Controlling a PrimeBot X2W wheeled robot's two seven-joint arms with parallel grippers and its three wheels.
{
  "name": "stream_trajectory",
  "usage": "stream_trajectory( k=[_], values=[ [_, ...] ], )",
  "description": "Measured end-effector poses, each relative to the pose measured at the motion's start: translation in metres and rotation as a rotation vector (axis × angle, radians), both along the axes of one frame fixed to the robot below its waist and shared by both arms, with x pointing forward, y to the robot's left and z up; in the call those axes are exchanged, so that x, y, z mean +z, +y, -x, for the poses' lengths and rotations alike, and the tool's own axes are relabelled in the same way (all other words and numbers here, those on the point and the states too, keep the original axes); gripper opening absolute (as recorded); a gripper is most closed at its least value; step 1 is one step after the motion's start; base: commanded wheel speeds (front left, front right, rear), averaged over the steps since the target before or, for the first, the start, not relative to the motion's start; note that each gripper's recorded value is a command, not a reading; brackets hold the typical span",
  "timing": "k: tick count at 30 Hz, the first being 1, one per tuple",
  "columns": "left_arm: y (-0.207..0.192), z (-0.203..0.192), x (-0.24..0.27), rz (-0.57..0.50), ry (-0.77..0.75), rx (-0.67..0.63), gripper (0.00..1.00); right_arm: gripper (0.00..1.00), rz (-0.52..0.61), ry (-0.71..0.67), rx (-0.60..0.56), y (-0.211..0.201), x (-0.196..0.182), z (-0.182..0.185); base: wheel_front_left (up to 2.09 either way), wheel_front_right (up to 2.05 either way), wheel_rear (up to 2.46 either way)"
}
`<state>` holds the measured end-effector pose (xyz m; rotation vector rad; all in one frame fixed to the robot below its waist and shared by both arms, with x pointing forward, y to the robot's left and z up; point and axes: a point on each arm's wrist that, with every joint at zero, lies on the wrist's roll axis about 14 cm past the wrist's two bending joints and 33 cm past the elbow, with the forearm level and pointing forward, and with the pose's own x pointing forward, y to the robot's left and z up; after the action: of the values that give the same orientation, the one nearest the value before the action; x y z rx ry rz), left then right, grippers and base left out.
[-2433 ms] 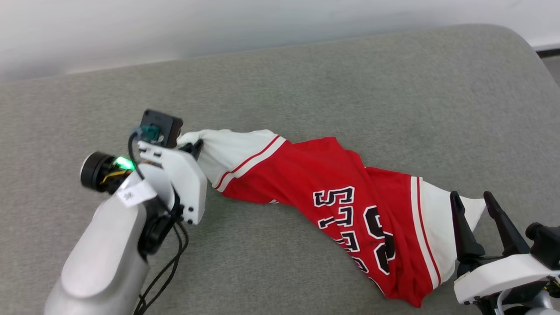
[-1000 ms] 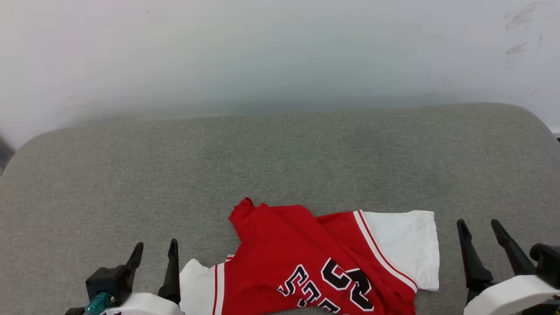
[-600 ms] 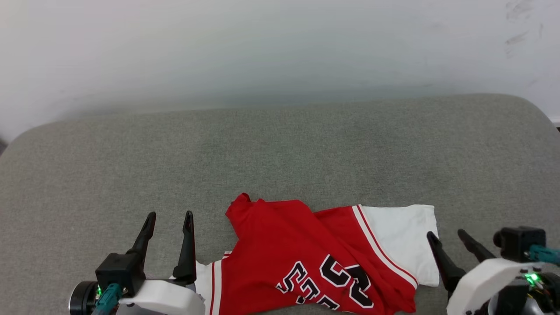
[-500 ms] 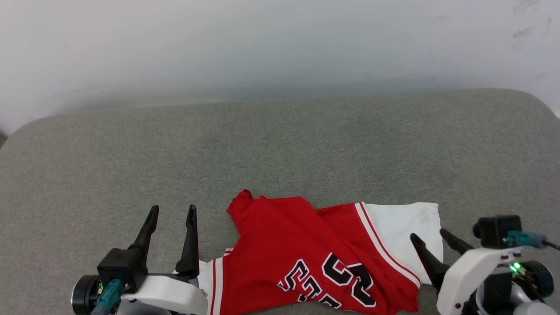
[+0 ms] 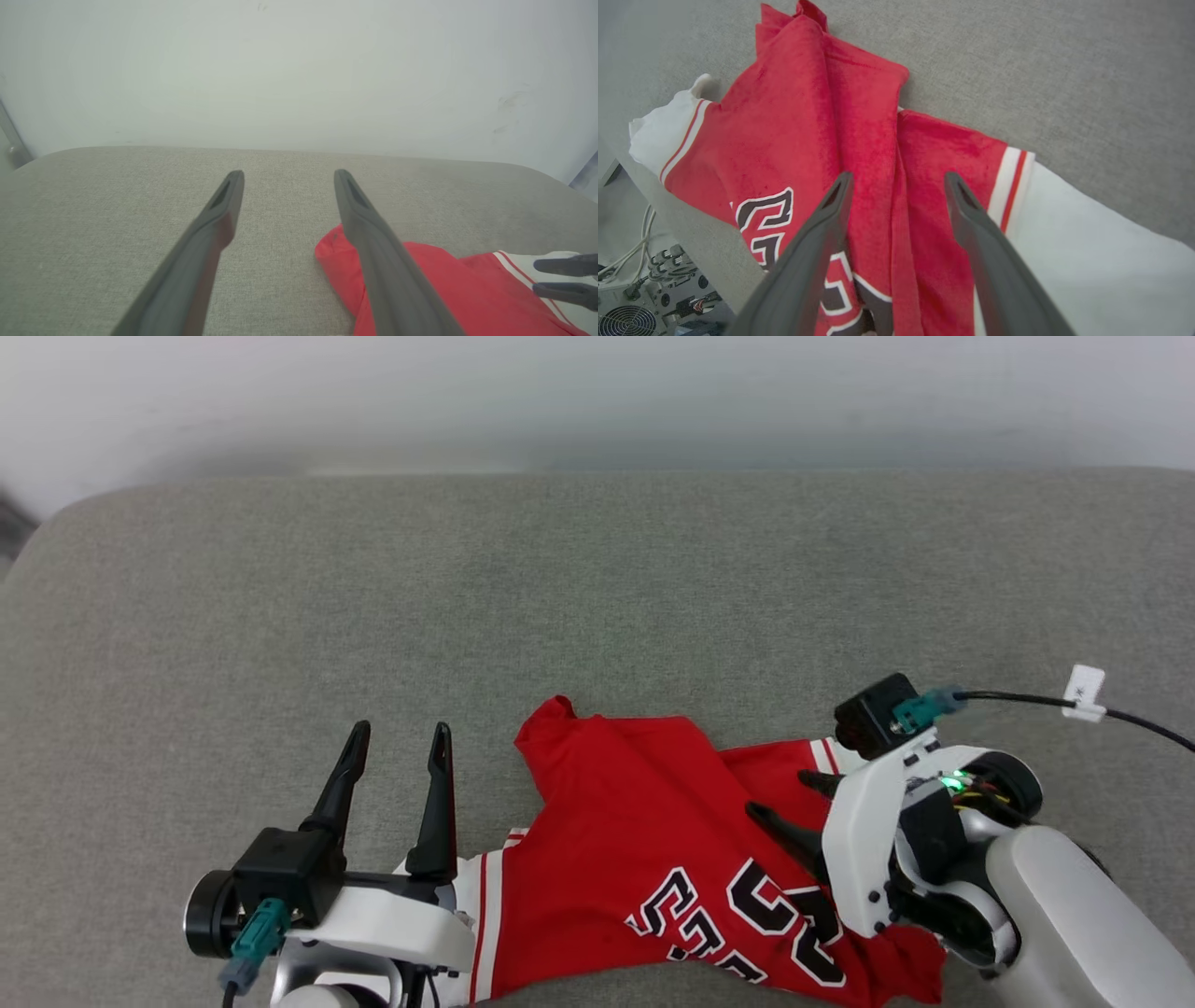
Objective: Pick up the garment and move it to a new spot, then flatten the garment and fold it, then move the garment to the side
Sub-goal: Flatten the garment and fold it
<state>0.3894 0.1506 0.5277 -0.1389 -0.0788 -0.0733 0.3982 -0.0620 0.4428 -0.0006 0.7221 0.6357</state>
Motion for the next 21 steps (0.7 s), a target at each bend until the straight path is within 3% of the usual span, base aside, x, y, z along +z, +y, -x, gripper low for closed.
stream_trajectory(
  k=[12,13,14,15,21],
  values=[
    [0.02,-0.001,-0.022,0.001,0.05,0.067,1.0,1.0,0.071,0.19,0.19,0.04,-0.05,0.0,0.0,0.0,0.0],
    [0.021,-0.001,-0.023,0.001,0.053,0.07,1.0,0.76,0.071,0.189,0.195,0.04,-0.049,-0.001,0.0,0.0,0.0],
    [0.021,-0.001,-0.024,0.003,0.054,0.071,1.0,0.3,0.066,0.177,0.198,0.041,-0.048,-0.003,0.0,0.0,0.0],
    [0.021,-0.001,-0.024,0.003,0.053,0.072,1.0,0.0,0.064,0.17,0.201,0.042,-0.046,-0.005,0.0,0.0,0.0],
    [0.021,0.0,-0.021,0.012,0.042,0.076,1.0,0.0,0.022,0.003,0.204,0.05,-0.009,-0.03,0.0,0.0,0.0]
  ],
)
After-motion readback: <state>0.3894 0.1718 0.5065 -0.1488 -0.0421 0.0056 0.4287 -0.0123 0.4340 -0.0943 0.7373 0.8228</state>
